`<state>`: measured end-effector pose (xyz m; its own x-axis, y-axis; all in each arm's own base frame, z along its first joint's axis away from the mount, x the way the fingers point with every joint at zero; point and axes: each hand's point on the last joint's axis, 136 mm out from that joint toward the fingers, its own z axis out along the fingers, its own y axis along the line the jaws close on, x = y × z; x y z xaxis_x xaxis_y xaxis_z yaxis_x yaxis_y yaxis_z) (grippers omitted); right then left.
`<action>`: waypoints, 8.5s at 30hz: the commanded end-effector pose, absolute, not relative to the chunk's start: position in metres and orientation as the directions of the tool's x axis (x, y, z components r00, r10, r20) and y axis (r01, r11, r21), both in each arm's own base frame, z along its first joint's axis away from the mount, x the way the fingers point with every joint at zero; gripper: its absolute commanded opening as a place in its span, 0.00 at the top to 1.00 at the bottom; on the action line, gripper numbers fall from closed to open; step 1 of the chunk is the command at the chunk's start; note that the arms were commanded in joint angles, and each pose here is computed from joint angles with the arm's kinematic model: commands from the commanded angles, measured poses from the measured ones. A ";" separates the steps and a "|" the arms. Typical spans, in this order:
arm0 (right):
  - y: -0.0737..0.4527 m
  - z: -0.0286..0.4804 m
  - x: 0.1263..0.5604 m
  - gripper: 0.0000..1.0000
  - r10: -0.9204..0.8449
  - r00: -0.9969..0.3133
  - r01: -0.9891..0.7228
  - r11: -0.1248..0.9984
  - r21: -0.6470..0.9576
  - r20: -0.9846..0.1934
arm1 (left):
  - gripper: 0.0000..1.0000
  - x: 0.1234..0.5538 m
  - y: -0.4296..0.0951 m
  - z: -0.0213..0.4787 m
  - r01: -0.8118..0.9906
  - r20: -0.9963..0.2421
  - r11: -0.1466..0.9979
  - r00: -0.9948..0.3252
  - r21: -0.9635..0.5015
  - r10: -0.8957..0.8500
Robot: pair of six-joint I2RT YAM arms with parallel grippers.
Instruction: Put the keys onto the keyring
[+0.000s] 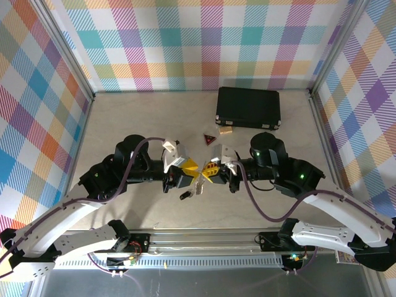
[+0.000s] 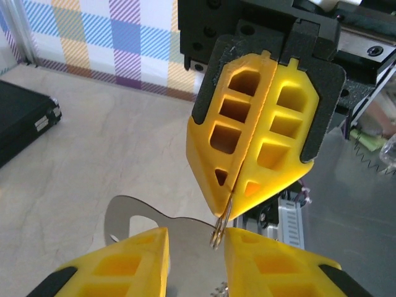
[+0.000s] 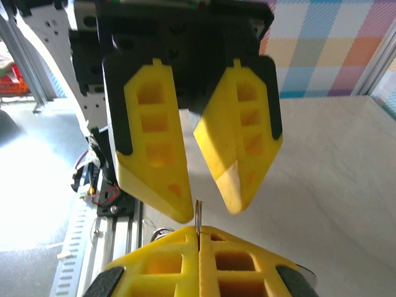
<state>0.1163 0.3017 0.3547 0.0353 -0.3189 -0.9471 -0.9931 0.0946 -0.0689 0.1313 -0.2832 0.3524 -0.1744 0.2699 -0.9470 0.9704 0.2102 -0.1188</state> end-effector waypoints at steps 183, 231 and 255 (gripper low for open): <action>0.355 0.053 0.172 0.38 -0.705 -0.330 -0.934 0.149 0.325 -0.628 | 1.00 0.204 -0.161 0.313 0.613 -0.901 0.701 -0.423 -0.365 -0.099; 0.366 0.027 0.176 0.99 -0.745 -0.278 -0.953 0.135 0.272 -0.607 | 1.00 0.198 -0.154 0.317 0.591 -0.897 0.713 -0.426 -0.377 -0.121; 0.343 0.227 0.159 1.00 -0.495 -0.197 -0.980 0.123 0.156 -0.847 | 1.00 0.146 -0.189 0.361 0.872 -0.962 0.421 -0.273 -0.252 -0.011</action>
<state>0.1661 0.3472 0.1923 -0.1906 -0.5312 -0.8255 -0.9810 0.1330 0.1409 0.1613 -0.1838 0.3317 -0.3797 -0.0211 -0.9249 0.7909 0.5112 -0.3363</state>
